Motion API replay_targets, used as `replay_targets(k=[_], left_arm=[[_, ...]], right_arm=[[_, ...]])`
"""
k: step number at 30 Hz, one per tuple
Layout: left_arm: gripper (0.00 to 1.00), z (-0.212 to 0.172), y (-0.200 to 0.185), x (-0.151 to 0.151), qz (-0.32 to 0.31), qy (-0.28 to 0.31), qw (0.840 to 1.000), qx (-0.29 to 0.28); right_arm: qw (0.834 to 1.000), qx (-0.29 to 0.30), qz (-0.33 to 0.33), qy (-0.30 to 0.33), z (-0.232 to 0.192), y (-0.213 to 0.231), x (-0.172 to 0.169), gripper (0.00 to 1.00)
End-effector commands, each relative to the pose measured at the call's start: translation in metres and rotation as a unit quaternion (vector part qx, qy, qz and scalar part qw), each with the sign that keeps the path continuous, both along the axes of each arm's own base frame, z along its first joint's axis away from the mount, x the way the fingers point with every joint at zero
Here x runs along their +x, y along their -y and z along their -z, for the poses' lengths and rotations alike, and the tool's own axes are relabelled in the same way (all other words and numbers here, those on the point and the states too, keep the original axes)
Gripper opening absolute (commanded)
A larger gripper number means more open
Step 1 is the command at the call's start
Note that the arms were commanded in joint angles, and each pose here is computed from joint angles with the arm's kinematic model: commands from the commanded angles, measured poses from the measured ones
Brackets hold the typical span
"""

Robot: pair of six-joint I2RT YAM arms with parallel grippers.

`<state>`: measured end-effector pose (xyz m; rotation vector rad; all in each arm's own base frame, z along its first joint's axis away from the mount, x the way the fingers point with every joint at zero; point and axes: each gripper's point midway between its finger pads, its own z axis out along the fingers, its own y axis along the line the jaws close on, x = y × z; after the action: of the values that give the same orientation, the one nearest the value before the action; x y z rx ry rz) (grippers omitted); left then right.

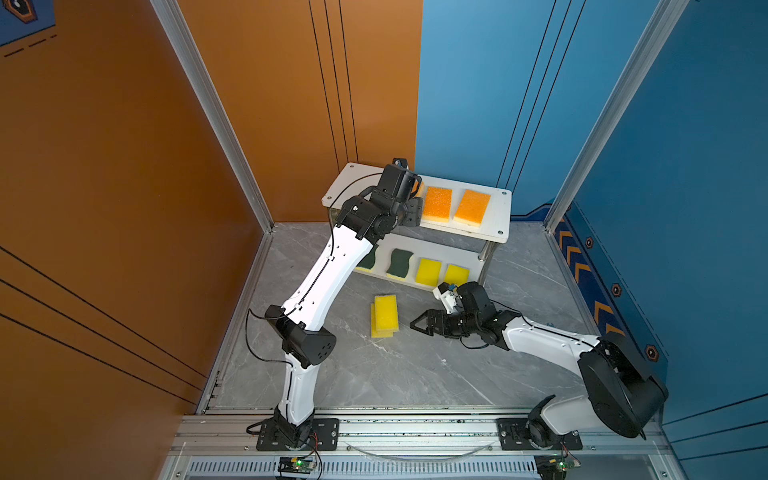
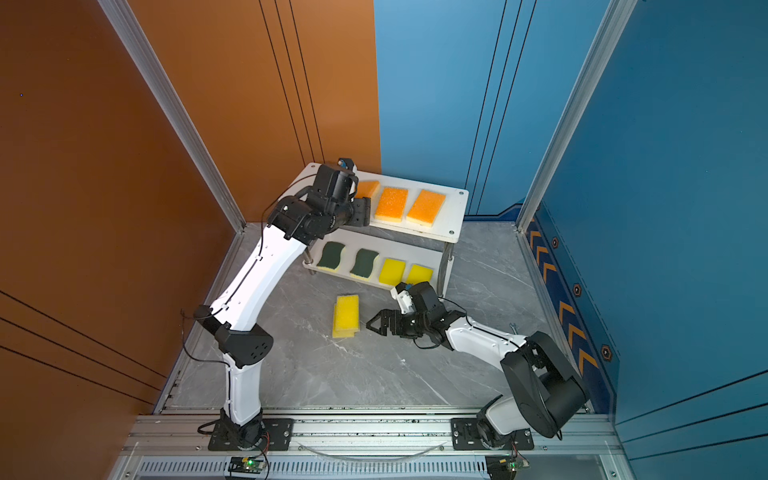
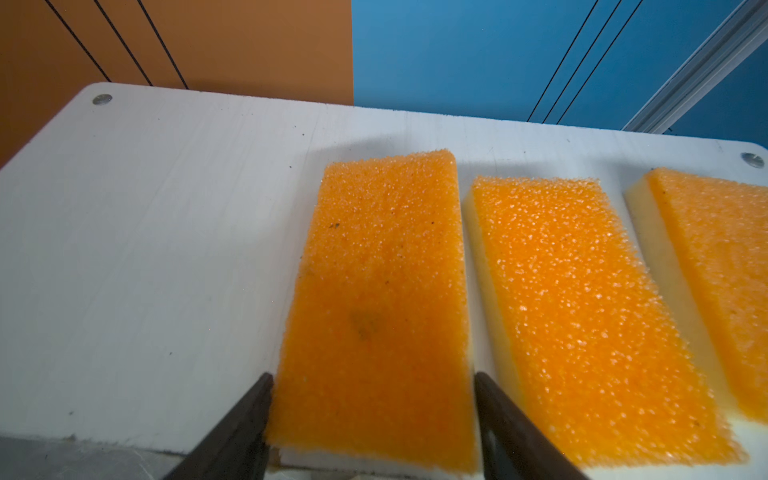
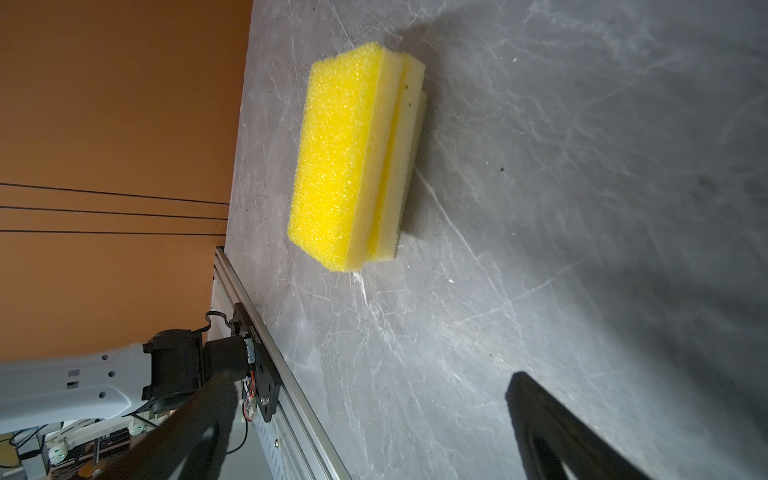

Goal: Place and organize the cleaning sponges onto the shelf
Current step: 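Open the left gripper to release the orange sponge on the shelf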

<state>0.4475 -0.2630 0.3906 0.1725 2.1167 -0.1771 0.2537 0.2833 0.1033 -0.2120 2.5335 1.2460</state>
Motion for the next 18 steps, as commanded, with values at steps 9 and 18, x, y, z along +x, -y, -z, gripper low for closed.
replay_targets(k=[9, 18], left_arm=[[0.75, -0.0143, -0.0015, -0.0132, -0.003, 0.021, 1.0, 0.02], [0.85, -0.0151, -0.0011, -0.0159, -0.002, 0.019, 1.0, 0.016]], right_arm=[[1.0, 0.004, 0.0, -0.01, 0.0045, 0.0014, -0.0021, 1.0], [1.0, 0.005, -0.001, -0.012, 0.0066, 0.0007, -0.0019, 1.0]])
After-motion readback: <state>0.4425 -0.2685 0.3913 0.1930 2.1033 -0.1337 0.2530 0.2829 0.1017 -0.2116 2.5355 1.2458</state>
